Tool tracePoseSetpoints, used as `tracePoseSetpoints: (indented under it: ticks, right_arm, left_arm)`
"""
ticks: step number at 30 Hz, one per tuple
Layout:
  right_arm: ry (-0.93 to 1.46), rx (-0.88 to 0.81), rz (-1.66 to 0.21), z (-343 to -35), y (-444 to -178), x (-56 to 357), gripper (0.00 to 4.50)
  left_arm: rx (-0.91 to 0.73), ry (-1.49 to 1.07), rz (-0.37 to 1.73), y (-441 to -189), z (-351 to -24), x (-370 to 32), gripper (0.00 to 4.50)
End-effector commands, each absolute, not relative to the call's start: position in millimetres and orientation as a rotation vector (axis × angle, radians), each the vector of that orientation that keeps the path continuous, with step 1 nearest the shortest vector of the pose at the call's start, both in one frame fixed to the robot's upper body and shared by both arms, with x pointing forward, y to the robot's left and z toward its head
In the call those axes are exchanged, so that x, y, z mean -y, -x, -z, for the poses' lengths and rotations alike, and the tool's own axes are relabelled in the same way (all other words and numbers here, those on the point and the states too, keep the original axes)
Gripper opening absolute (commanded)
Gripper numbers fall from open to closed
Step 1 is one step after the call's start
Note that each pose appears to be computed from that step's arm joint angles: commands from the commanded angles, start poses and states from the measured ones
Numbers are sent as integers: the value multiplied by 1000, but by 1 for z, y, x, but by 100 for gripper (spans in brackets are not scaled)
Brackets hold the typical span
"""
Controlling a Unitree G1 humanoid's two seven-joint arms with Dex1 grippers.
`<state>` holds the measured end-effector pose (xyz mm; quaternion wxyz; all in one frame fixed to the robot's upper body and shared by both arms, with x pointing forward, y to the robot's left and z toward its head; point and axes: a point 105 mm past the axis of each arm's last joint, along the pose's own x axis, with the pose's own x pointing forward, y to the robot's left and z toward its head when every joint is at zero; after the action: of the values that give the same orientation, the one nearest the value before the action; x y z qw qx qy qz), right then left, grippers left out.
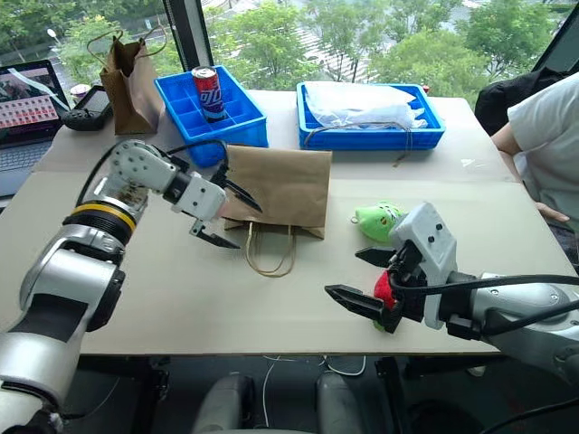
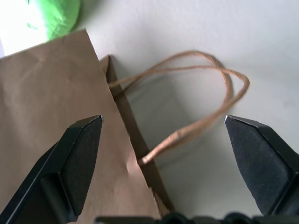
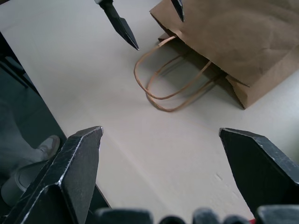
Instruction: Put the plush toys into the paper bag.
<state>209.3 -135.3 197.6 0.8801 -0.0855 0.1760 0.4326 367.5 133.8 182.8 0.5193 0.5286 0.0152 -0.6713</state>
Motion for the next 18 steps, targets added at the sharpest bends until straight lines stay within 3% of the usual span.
tracePoseSetpoints:
  ticks: [1, 11, 15, 18]
  right_arm:
    - [202, -305, -899, -207, -213, 135, 443]
    - [234, -268, -886, -215, -225, 136, 443]
    - [240, -260, -871, -216, -225, 137, 450]
    - [229, -269, -864, -212, -223, 136, 450]
  left_arm:
    - [-29, -1289, 1640, -361, -180, -136, 450]
    - [110, -1264, 1657, -367, -162, -83, 450]
    - [128, -1254, 1629, -372, -159, -67, 343]
    - [136, -1147, 1617, -375, -171, -60, 229]
